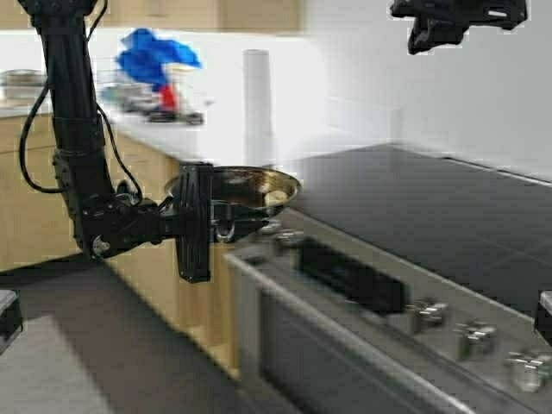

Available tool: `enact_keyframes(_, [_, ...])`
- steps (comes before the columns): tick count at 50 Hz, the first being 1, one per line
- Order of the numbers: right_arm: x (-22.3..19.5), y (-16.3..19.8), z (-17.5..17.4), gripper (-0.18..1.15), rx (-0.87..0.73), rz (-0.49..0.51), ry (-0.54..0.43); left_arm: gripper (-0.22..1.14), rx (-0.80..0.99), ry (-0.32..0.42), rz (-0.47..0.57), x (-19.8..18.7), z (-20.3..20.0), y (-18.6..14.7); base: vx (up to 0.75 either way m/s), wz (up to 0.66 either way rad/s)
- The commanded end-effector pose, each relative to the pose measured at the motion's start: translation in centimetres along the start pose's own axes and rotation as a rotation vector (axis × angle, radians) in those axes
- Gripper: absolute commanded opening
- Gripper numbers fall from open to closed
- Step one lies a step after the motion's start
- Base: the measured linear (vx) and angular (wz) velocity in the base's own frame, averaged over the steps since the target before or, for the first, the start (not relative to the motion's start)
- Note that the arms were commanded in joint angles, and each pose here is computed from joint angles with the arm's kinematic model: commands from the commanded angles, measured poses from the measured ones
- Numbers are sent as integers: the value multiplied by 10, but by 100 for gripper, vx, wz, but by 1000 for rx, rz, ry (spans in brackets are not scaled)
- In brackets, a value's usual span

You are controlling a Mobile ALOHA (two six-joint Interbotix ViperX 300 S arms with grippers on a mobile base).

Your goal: Add oil to the pan and cook the shrimp and serve it

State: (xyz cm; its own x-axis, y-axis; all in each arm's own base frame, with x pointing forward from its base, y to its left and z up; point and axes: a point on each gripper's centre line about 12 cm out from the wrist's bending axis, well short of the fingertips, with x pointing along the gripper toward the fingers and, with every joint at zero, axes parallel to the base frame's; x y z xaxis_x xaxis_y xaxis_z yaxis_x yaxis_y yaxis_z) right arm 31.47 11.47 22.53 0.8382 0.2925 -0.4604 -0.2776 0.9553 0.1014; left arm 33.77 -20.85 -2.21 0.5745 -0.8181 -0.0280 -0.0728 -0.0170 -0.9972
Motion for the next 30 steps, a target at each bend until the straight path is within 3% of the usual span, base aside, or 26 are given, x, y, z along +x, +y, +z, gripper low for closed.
enact_keyframes(1, [-1,2,8,7,-10,4,-24,3,107,0,-120,12,7,-38,-5,50])
enact_keyframes(30, [-3,2,0,7,-18,11,18,3,104,2,-124,10,6,-43,-6,57])
